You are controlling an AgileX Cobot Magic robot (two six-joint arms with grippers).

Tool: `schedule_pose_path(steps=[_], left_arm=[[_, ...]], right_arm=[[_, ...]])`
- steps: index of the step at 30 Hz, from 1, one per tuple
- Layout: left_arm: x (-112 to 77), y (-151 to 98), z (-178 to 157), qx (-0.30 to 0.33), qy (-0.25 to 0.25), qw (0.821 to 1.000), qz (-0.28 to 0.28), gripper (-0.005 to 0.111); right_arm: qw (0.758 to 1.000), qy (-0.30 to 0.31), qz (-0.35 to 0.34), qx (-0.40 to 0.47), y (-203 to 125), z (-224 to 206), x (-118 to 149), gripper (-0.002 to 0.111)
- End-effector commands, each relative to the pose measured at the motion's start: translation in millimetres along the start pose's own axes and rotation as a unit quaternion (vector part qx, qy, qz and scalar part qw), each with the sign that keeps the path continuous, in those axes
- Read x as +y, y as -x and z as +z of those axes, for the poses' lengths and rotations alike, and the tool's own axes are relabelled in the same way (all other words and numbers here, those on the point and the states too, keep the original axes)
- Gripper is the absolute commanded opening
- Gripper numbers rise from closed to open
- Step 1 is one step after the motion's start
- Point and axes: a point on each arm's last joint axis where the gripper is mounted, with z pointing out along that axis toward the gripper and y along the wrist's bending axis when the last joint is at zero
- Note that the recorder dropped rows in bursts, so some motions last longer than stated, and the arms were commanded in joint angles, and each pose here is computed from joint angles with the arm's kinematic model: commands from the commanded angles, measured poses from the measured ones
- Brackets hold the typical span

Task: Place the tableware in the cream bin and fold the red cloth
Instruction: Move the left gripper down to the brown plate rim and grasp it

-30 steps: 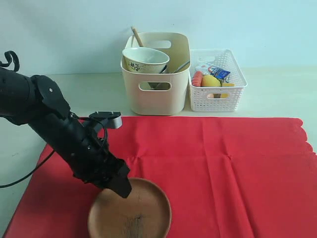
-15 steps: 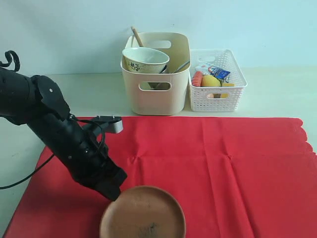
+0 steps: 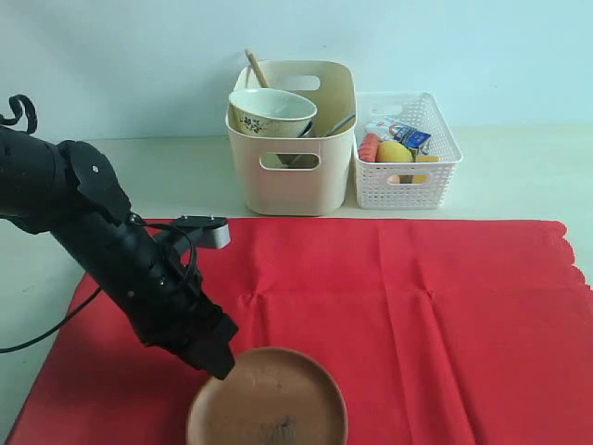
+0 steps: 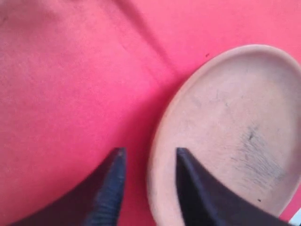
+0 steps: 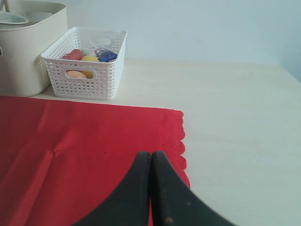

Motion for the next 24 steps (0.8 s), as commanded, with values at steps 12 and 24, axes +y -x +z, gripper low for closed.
schedule_pose_path(steps=[12,24], left_arm=[[-9.3,-6.6,25.6,0.052,-0.014,0.998,0.016,0.056],[-1.9,-5.1,38.5,0.046,-0.01,0.999,0.008,0.0]], right_arm=[[1.0,-0.004,-0.001,-0.006,-0.3,0.2,-0.4,0.0],[1.0,-0.004,-0.001,-0.006,-0.3,0.2,-0.4,0.0]])
